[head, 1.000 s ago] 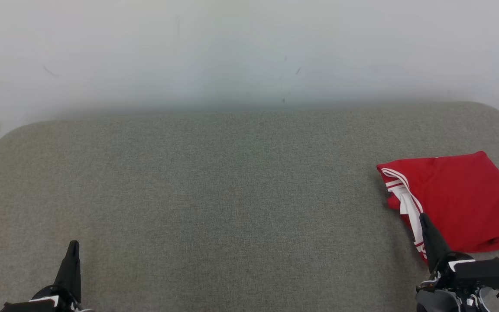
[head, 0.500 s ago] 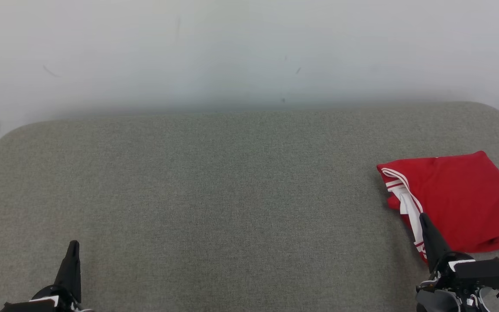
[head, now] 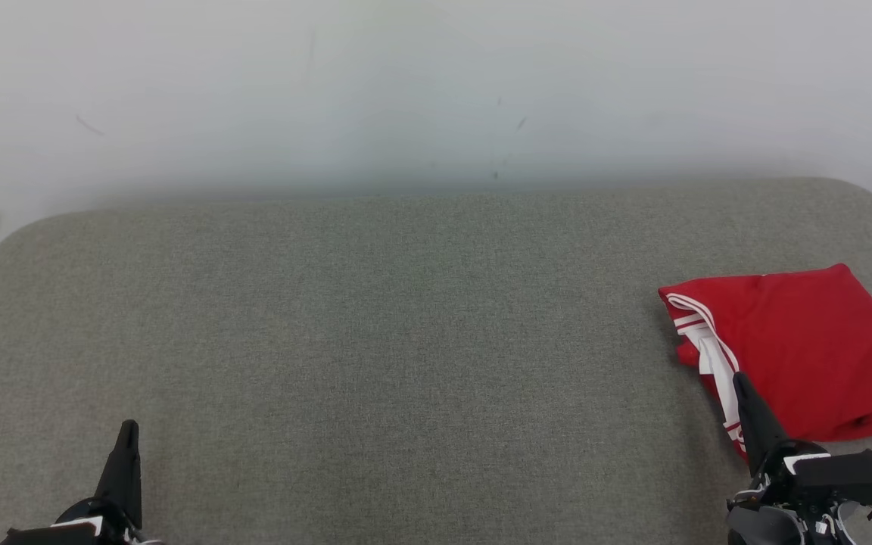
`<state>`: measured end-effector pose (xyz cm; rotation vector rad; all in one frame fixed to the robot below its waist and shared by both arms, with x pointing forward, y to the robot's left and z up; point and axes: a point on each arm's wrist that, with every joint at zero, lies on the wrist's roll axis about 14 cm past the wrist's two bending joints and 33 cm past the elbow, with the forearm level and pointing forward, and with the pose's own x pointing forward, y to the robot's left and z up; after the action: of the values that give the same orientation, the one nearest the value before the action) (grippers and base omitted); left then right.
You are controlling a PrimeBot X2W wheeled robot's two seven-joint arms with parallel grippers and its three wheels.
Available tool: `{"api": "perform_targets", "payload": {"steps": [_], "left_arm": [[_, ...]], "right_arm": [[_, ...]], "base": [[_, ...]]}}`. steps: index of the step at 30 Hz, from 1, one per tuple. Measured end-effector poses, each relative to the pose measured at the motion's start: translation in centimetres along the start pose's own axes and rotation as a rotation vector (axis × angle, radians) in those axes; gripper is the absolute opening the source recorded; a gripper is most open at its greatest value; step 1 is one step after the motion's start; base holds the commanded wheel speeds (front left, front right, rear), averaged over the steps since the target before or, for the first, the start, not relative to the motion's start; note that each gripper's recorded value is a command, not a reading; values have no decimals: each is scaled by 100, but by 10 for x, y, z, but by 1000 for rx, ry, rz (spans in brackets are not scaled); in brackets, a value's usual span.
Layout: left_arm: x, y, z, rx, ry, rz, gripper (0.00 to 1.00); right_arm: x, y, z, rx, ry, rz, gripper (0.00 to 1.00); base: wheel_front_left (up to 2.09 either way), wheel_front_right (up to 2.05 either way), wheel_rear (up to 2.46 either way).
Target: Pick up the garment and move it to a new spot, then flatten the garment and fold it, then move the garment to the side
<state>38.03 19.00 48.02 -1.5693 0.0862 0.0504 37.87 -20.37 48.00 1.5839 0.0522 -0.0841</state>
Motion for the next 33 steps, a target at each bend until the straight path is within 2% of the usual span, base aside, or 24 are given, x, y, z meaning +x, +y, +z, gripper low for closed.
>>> {"api": "perform_targets", "payload": {"steps": [33], "left_arm": [[0, 0, 0, 0, 0, 0, 0]], "right_arm": [[0, 0, 0, 0, 0, 0, 0]], "base": [[0, 0, 0]]}}
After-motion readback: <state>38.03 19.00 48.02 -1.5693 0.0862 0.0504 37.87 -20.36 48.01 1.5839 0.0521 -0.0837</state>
